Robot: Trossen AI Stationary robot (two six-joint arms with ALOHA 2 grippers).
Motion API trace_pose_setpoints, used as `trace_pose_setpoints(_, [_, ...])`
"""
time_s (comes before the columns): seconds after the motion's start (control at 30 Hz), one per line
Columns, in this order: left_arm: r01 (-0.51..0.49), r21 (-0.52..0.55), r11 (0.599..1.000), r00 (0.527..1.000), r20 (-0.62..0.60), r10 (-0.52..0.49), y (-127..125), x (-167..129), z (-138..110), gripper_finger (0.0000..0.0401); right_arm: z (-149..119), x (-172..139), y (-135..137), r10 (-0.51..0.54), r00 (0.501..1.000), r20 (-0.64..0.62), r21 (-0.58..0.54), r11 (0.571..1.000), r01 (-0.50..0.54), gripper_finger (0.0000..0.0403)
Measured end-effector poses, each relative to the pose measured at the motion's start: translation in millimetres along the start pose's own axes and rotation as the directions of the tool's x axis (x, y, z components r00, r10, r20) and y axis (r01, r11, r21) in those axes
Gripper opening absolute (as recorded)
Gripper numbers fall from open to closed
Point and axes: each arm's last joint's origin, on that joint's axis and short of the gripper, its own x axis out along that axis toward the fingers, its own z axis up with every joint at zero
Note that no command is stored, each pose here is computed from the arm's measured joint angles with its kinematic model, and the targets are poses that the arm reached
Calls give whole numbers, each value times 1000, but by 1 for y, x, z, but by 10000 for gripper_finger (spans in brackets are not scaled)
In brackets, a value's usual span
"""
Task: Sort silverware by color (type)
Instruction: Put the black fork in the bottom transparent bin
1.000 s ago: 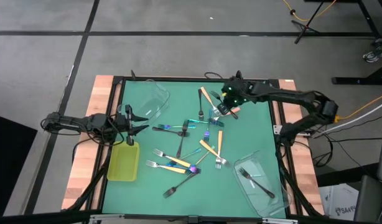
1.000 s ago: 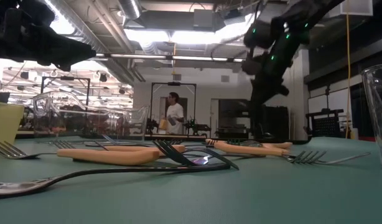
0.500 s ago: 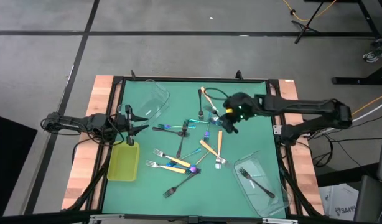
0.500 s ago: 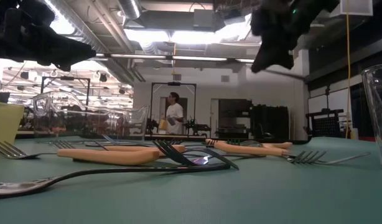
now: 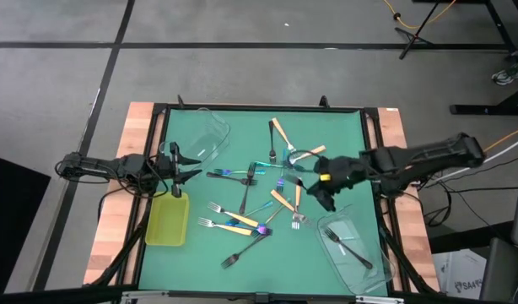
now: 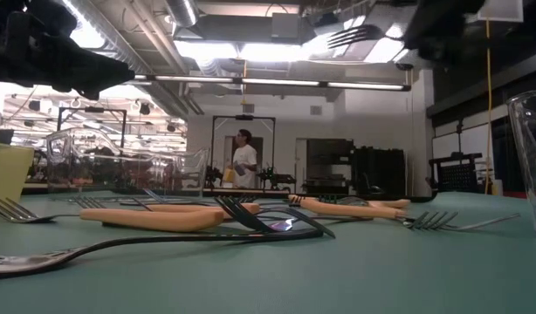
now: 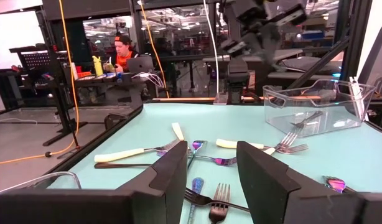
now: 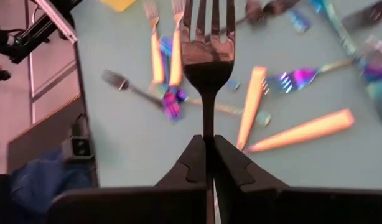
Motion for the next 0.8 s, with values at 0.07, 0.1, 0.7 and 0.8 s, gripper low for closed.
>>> trace_pose_setpoints(0.07, [0,0,1000,1000,0,0,0,0,0,133,-9,-1,8,8,1000,-21,28,1000,-7,0])
trace_pose_setpoints(0.1, [0,0,1000,1000,0,0,0,0,0,133,-14,-2,12,12,1000,-29,42,999,-10,0])
trace_pose_setpoints(0.7, [0,0,1000,1000,0,0,0,0,0,133,-110,-24,65,5,999,-44,155,988,2,0])
trace_pose_setpoints(0.8, [0,0,1000,1000,0,0,0,0,0,133,-128,-24,69,-10,996,-87,146,989,23,0])
